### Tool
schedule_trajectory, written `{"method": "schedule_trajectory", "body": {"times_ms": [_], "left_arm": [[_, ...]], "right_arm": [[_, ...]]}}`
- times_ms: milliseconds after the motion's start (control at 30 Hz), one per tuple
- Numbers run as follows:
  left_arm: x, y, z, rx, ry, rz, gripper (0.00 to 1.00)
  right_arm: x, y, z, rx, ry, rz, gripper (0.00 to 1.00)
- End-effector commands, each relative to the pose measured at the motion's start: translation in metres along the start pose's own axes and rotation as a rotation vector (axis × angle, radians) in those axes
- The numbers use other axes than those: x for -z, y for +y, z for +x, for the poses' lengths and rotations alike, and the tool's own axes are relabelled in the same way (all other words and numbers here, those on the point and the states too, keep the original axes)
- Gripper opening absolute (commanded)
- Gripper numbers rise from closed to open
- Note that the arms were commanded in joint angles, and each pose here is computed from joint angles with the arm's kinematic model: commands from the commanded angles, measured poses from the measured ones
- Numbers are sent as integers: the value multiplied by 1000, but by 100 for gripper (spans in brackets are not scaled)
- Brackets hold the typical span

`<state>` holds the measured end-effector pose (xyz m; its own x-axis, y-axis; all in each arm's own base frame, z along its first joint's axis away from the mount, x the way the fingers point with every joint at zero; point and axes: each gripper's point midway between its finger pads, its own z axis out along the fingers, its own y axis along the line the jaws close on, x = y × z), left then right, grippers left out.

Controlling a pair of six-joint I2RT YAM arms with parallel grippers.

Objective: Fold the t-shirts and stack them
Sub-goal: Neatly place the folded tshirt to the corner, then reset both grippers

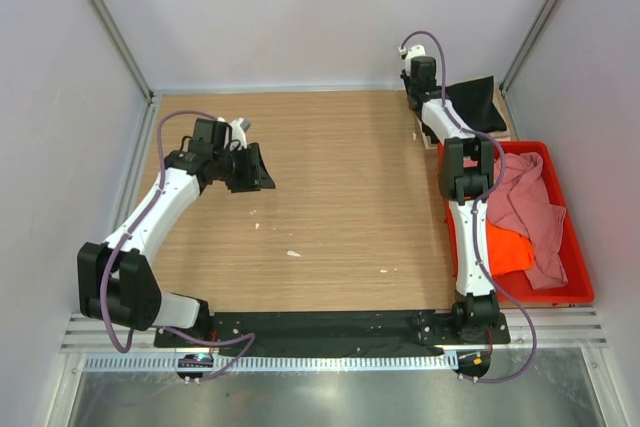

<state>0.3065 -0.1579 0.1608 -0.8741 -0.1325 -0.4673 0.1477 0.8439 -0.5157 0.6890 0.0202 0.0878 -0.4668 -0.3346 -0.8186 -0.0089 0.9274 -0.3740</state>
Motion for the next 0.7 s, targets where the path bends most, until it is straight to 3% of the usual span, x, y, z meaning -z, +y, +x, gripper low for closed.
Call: {"method": "schedule_trajectory", "body": {"times_ms": [0,100,133,233,367,433,500,567,600,633,667], "left_arm": [[7,-7,-9,-17,-29,24,48],[7,-8,-10,-21,-36,28,48],[8,-10,-12,-27,-42,31,48],[15,-15,-23,-54,-83,37,49],[37,-42,-50,-79,-168,106,50],[59,-65,-69,-105,-242,162,51],[77,-82,-80,-116,-288,207,53],[102,-101,-93,-144,-348,243,58],[113,-109,-98,-152,-372,258,64],[118,-112,-98,-154,-380,264,78],[124,-114,-97,-156,-385,270,86]], "right_arm": [[32,-30,-68,-88,-132,61,38],[57,-47,-94,-122,-173,70,52],[65,-53,-98,-132,-171,75,64],[107,-76,-130,-189,-185,92,80],[201,-105,-168,-354,-188,60,100],[232,-91,-153,-440,-97,-9,100],[285,-98,-160,-511,-102,-46,100],[316,-83,-133,-549,-3,-121,100],[354,-92,-136,-575,-35,-135,100],[368,-92,-129,-598,-26,-137,100],[373,-87,-109,-614,21,-140,100]]}}
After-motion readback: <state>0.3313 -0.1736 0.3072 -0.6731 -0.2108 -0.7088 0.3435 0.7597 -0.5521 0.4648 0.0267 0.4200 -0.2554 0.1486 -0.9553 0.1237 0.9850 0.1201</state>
